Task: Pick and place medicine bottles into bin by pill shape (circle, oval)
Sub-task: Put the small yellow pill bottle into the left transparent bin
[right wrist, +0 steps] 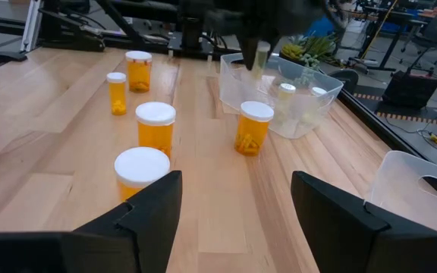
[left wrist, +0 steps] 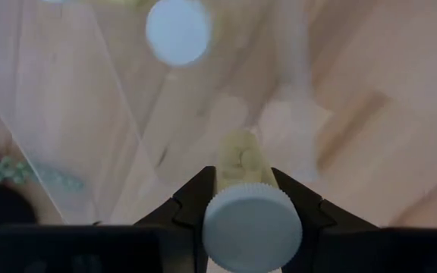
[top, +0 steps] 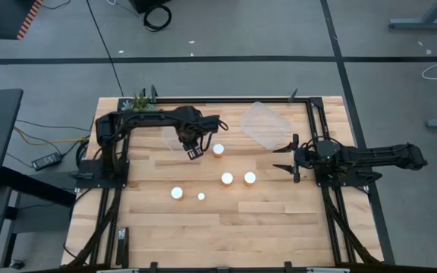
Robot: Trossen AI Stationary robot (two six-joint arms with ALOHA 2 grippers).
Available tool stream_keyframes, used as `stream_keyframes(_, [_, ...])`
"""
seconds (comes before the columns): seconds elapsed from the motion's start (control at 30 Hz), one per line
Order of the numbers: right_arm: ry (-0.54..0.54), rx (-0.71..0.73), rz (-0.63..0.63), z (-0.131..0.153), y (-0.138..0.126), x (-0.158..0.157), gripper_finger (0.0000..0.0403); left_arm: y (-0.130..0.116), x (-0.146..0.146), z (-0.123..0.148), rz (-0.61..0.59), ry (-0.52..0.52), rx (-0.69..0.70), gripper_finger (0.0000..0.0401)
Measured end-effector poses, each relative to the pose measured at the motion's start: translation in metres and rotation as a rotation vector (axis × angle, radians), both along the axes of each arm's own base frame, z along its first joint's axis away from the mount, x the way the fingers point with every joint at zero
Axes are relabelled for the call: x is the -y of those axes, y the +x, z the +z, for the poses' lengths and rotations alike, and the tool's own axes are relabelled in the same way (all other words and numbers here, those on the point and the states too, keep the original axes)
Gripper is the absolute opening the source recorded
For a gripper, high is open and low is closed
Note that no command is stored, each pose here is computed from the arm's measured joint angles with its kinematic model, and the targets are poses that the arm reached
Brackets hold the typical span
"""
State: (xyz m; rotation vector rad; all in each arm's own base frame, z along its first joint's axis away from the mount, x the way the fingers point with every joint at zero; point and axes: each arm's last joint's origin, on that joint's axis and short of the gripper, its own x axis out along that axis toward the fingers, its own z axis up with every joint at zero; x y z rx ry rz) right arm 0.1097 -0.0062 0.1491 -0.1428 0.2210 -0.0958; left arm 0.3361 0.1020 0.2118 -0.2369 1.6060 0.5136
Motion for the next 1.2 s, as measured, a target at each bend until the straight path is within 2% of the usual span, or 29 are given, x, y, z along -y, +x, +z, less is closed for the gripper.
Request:
stream_keyframes(0.23, [0.0, 0.0, 0.0, 0.0, 0.0, 0.0, 0.0255, -0.017, -0.014, -0.023, 0.026, -0.024, -0.067, 0.0115])
stream_keyframes(0.53, [0.0, 0.0, 0.0, 0.0, 0.0, 0.0, 0.0255, -0.011, -0.02, -0.025, 0.068, -0.01, 0.022, 0.0111])
stream_keyframes(0.83, [0.0, 0.0, 0.0, 0.0, 0.0, 0.0, 0.0255, -0.009, -0.017, -0.03, 0.084, 0.001, 0.052, 0.0115])
stream_keyframes(1.03, [0.0, 0.0, 0.0, 0.0, 0.0, 0.0, 0.0255, -0.023, -0.012, -0.051, 0.048, -0.032, -0.03, 0.0112])
stream_keyframes(1.2, [0.0, 0.0, 0.0, 0.0, 0.0, 0.0, 0.0255, -0.027, -0.012, -0.055, 0.055, -0.054, -0.039, 0.0117])
